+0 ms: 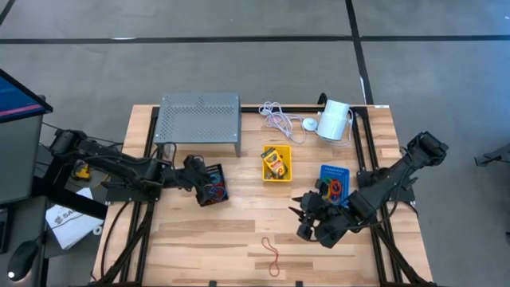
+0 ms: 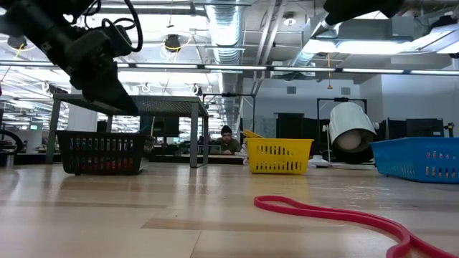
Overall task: Pick & Place Office Desk Supplies
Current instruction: Put the blue rubber band into the black bin, then put the red rubber band into the black bin
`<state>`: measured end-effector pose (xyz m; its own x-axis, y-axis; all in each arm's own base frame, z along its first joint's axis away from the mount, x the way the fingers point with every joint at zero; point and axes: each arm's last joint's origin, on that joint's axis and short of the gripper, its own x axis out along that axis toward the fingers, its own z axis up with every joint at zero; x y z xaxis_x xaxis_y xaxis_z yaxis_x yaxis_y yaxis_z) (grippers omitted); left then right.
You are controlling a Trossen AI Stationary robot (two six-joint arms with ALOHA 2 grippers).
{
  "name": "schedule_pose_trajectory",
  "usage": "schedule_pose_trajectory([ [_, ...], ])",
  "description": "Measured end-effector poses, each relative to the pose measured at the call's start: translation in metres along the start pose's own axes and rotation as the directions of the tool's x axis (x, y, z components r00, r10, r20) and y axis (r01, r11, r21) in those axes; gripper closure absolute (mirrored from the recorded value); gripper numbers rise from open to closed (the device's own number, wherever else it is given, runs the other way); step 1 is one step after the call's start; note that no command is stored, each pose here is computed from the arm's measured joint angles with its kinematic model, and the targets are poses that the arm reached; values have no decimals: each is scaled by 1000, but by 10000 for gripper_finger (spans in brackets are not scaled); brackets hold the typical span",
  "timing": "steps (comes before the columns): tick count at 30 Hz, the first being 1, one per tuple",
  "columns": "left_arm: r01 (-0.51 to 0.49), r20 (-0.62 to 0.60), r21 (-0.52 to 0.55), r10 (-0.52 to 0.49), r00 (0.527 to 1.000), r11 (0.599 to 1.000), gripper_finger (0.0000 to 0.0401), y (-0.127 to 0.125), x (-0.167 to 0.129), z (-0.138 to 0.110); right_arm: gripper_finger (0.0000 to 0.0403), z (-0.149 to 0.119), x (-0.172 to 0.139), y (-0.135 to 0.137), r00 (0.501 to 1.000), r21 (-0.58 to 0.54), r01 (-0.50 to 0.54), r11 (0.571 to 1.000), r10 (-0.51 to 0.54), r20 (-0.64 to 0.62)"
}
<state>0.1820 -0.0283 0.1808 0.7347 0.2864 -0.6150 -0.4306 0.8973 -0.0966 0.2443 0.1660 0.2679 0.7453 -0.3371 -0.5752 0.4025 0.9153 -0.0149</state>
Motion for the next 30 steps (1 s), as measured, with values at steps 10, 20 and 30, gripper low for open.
schedule_pose_trajectory([
  [10, 69, -125, -73, -78, 989, 995, 401, -2, -2, -5, 272, -4, -4, 2, 1000, 15, -4, 1000, 4, -10],
  [20, 102, -214, -175, -139, 967, 979, 397, -1, -3, -10, 272, -3, -4, 1, 1000, 40, 22, 999, -23, 21],
  [30, 164, -178, -158, -192, 965, 974, 293, -2, -1, -4, 272, -4, -5, 2, 1000, 33, 18, 999, -18, 21],
])
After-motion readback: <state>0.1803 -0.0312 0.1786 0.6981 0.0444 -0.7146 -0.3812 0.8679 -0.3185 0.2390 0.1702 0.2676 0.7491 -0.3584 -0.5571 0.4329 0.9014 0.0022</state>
